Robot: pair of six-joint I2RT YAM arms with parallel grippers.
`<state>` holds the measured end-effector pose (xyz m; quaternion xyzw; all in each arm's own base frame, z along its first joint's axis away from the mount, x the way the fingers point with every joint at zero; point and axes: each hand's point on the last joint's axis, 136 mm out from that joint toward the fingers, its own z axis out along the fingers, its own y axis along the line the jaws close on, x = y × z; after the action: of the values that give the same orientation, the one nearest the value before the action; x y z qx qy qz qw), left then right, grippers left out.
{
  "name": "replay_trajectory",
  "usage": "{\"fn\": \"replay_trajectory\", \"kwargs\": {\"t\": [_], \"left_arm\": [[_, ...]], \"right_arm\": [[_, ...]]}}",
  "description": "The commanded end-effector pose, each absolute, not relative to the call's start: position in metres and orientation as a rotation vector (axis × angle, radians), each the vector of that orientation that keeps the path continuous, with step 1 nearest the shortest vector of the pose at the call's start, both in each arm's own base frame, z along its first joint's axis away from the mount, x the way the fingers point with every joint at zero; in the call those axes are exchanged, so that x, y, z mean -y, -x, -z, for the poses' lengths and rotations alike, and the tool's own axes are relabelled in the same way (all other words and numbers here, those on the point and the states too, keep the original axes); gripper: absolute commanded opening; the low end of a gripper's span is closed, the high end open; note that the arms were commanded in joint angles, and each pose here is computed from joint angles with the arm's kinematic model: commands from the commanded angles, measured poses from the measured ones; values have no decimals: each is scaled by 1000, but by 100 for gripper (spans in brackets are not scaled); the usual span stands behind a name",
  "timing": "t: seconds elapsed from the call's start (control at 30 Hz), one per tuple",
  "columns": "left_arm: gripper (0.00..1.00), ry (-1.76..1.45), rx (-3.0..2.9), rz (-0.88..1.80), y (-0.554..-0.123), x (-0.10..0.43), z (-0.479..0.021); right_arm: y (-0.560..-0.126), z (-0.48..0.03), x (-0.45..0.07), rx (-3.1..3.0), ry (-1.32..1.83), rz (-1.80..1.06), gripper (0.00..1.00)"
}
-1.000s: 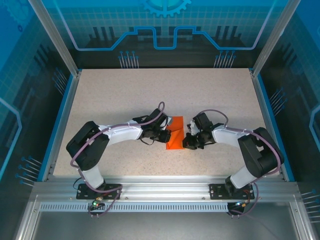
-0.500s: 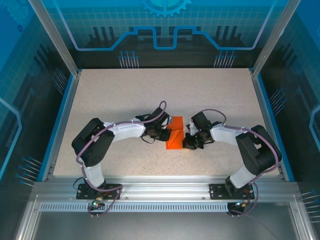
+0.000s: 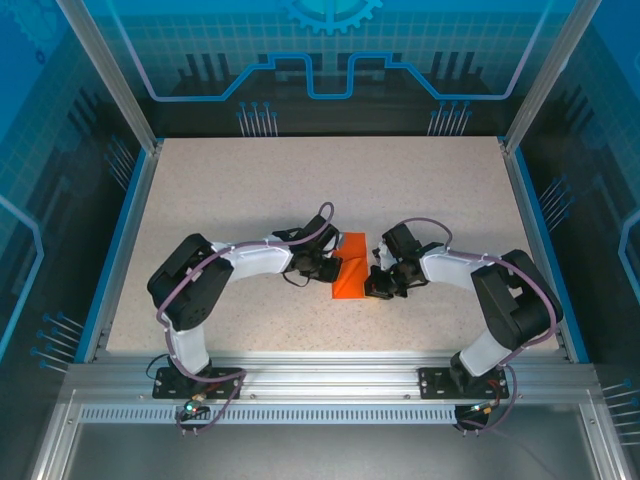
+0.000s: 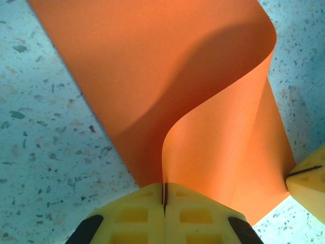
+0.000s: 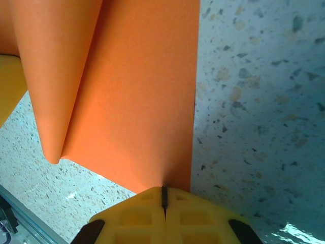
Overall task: Fold a paper plane with a square sheet of paper (fold left side to right side)
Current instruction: Fold the triangle a second time at the center of the table.
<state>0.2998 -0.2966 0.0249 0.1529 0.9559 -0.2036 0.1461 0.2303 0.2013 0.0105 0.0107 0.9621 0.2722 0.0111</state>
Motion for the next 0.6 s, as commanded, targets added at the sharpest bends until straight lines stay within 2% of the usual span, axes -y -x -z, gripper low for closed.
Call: {"fn": "replay_trajectory", "kwargs": {"t": [0.0, 0.57], "left_arm": [[4, -439, -2742, 562, -311, 297, -26], [4, -432, -2750, 530, -311, 293, -20]], "right_arm": [[-217, 2, -194, -3081, -21, -760, 0], [-215, 4, -192, -3093, -15, -746, 0]]}}
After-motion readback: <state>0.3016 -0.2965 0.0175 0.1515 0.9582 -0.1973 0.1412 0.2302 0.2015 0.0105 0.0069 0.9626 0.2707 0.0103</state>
